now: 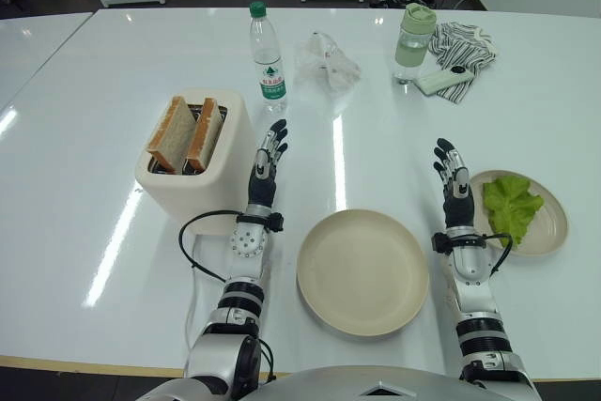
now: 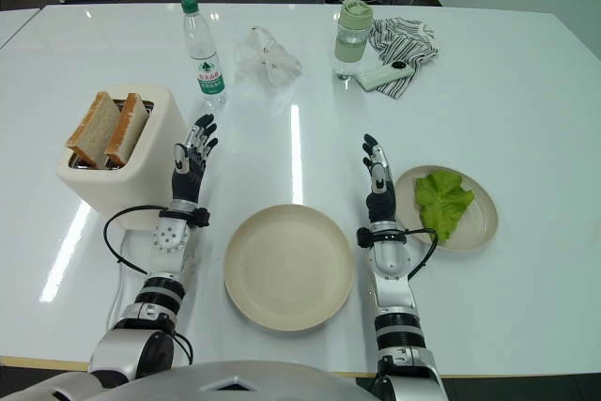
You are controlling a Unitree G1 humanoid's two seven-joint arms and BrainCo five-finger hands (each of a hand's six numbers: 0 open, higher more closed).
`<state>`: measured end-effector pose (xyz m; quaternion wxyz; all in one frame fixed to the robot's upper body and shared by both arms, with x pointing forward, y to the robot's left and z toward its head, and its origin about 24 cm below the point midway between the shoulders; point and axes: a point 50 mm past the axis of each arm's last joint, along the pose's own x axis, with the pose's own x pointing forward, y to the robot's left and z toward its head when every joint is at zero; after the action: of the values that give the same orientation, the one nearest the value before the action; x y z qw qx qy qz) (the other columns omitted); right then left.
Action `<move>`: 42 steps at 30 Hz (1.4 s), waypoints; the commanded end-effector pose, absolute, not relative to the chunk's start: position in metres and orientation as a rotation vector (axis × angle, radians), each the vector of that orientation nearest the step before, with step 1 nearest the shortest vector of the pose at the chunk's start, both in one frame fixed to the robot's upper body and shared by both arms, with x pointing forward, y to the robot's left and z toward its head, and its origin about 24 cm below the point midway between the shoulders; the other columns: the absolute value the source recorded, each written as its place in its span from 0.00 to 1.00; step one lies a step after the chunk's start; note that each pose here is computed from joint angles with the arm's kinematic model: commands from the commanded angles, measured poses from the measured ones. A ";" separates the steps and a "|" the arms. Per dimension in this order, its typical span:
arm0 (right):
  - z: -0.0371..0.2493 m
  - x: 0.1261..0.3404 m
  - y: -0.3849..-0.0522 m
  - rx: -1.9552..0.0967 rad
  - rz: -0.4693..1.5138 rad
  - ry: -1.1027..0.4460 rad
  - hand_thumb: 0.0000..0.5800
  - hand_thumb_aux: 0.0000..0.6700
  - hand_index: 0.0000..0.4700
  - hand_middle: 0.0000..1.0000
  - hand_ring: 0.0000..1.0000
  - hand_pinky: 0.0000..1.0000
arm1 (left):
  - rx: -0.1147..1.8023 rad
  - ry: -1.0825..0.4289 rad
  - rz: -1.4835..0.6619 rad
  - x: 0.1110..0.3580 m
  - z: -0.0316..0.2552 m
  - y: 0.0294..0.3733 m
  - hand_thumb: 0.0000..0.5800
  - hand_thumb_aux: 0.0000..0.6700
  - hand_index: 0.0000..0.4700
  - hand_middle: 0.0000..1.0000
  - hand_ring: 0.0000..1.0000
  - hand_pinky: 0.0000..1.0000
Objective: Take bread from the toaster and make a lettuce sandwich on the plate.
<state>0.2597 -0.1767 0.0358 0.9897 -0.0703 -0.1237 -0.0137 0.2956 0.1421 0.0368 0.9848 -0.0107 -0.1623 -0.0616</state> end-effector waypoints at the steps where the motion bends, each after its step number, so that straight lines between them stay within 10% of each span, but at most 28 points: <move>1: 0.035 0.258 -0.179 -0.129 -0.035 -0.239 0.00 0.00 0.00 0.00 0.00 0.00 | -0.010 -0.311 -0.126 0.295 0.035 0.144 0.00 0.00 0.00 0.00 0.00 0.00; 12: 0.033 0.258 -0.179 -0.130 -0.035 -0.227 0.00 0.00 0.00 0.00 0.00 0.00 | 0.003 -0.341 -0.132 0.292 0.041 0.144 0.00 0.00 0.00 0.00 0.00 0.00; 22: 0.029 0.259 -0.175 -0.127 -0.032 -0.202 0.00 0.00 0.00 0.00 0.00 0.00 | 0.084 -0.888 -0.222 0.215 0.177 0.159 0.00 0.00 0.00 0.00 0.00 0.00; 27: 0.026 0.261 -0.170 -0.114 -0.028 -0.189 0.00 0.00 0.00 0.00 0.00 0.00 | 0.298 -0.817 0.003 0.228 0.181 0.207 0.00 0.00 0.00 0.00 0.00 0.00; 35: 0.025 0.261 -0.170 -0.108 -0.031 -0.181 0.00 0.00 0.00 0.00 0.00 0.00 | 1.164 -0.558 0.583 0.228 0.182 0.290 0.00 0.00 0.00 0.00 0.00 0.00; 42: 0.025 0.262 -0.171 -0.110 -0.025 -0.177 0.00 0.00 0.00 0.00 0.00 0.00 | 1.299 -0.240 0.628 0.241 0.150 0.311 0.00 0.00 0.00 0.00 0.00 0.00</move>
<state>0.2605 -0.1705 0.0258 0.9937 -0.0565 -0.0954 -0.0134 0.2371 0.3086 0.1627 0.7389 0.5827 -0.1514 0.3026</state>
